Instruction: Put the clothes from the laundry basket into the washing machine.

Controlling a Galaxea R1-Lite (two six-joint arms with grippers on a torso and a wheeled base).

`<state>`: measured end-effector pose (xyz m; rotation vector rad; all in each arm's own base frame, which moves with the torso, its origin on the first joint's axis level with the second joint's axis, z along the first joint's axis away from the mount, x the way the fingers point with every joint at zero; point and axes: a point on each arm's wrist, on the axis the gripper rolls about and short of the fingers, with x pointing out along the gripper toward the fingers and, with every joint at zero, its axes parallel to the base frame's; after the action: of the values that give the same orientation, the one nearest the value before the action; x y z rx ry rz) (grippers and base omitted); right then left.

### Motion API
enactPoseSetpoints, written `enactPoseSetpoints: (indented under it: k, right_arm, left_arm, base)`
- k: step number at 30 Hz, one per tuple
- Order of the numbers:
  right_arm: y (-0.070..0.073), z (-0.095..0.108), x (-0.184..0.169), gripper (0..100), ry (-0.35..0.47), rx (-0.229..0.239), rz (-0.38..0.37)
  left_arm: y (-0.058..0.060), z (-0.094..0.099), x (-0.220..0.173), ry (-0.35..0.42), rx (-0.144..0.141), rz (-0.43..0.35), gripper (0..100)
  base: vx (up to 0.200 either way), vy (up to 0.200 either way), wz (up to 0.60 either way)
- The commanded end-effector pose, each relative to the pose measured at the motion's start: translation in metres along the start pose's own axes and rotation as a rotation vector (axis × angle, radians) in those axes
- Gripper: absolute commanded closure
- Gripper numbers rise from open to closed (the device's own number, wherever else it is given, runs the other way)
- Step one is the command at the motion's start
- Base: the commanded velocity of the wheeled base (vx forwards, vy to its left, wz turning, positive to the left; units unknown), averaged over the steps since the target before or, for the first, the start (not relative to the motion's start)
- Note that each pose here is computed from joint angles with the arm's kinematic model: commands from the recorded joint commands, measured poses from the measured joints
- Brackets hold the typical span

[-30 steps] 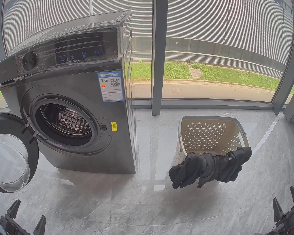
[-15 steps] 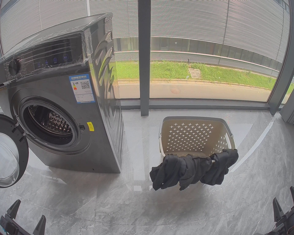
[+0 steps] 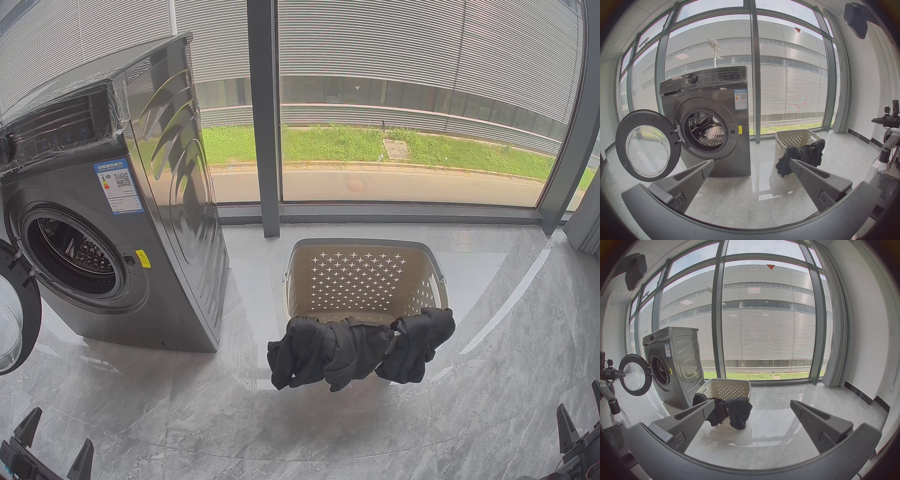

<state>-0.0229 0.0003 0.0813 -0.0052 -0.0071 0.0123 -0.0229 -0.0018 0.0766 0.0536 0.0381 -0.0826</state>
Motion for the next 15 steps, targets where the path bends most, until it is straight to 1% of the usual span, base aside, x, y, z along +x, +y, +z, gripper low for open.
enactPoseSetpoints:
  k: [1, 14, 15]
  right_arm:
    - [0.0000, -0.0048, -0.0001, 0, -0.001, -0.001, 0.000]
    - [0.0000, -0.0048, -0.0001, 0, -0.001, -0.001, 0.000]
    - [0.0000, -0.0048, -0.0001, 0, -0.001, -0.001, 0.000]
  left_arm:
    - [-0.0003, -0.0054, 0.0002, 0.001, 0.000, 0.002, 0]
    - [-0.0003, -0.0054, 0.0002, 0.001, 0.000, 0.000, 0]
    - [-0.0003, -0.0054, 0.0002, 0.001, 0.000, 0.002, 0]
  base:
    - [0.000, 0.000, 0.00]
    - [0.000, 0.000, 0.00]
    - [0.000, -0.200, 0.00]
